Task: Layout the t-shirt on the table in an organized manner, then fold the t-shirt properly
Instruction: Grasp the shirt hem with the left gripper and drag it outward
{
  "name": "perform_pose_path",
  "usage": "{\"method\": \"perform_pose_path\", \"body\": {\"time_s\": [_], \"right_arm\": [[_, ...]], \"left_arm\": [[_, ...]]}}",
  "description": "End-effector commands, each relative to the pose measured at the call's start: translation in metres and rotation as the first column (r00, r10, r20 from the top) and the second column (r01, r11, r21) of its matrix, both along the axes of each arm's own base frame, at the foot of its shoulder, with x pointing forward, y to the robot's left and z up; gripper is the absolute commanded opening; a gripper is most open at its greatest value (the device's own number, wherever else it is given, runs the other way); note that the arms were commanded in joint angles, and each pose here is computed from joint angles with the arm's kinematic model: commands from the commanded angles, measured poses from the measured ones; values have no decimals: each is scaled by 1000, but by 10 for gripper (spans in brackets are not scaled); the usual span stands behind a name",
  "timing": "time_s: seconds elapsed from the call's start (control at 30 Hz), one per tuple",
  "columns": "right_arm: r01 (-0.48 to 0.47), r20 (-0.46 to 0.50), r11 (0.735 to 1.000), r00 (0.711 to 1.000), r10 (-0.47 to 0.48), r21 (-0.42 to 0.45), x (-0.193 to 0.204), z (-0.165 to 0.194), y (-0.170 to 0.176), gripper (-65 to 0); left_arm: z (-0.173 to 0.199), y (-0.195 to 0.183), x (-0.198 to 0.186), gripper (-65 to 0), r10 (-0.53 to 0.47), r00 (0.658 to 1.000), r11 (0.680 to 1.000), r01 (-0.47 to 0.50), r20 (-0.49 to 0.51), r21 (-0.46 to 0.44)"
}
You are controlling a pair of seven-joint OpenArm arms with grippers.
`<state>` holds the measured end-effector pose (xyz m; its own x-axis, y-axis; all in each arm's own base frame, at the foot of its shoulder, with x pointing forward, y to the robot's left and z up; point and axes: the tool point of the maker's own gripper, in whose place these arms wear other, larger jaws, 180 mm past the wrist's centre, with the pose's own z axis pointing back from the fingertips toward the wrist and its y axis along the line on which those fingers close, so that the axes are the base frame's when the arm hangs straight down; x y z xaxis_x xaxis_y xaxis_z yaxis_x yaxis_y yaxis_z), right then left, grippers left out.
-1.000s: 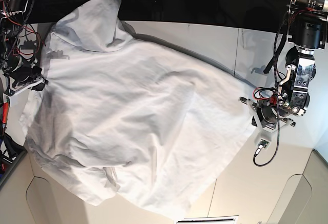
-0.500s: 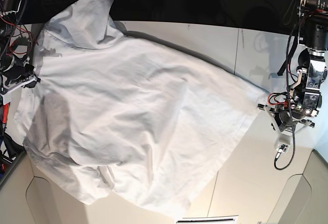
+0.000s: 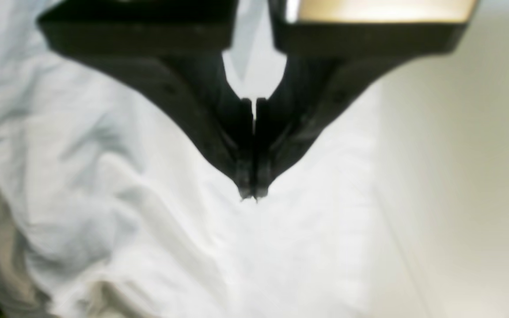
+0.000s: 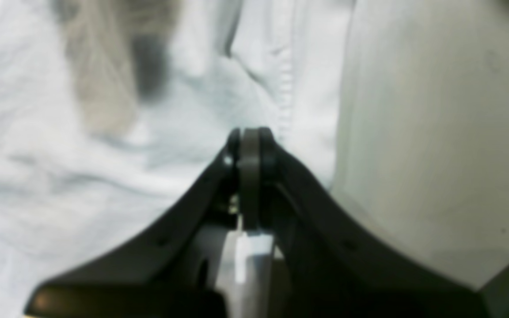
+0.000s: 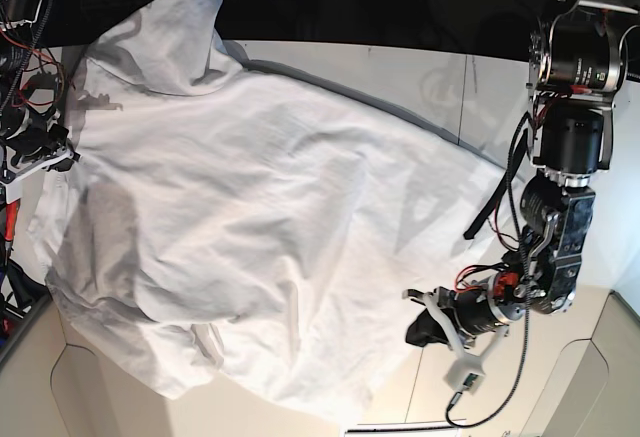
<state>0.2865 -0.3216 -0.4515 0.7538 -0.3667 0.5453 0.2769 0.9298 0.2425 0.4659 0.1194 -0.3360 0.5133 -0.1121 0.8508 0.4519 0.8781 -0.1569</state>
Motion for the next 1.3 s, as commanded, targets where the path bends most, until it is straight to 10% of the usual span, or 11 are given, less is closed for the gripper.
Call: {"method": "perform_pose_path", "body": {"time_s": [0.0, 0.33, 0.63, 1.0, 1.27], "right_arm": [[3, 38, 1000, 999, -2, -24, 10, 13, -10, -650], [3, 39, 1000, 999, -2, -23, 10, 13, -9, -650], [-50, 88, 999, 995, 49, 8, 51, 30, 20, -650], [-306, 112, 935, 938, 328, -182, 124, 46, 125, -650], [-299, 137, 926, 932, 335, -230, 157, 73, 151, -650]], "left_arm": [[9, -6, 11, -650, -16, 1000, 1000, 17, 16, -9], [-71, -43, 3, -650, -97, 977, 984, 123, -188, 131], [-92, 71, 4, -650, 182, 969, 892, -92, -166, 441], [-116, 188, -48, -650, 415, 895, 756, -238, -166, 610], [-125, 197, -61, -650, 472, 866, 766, -309, -167, 563]]}}
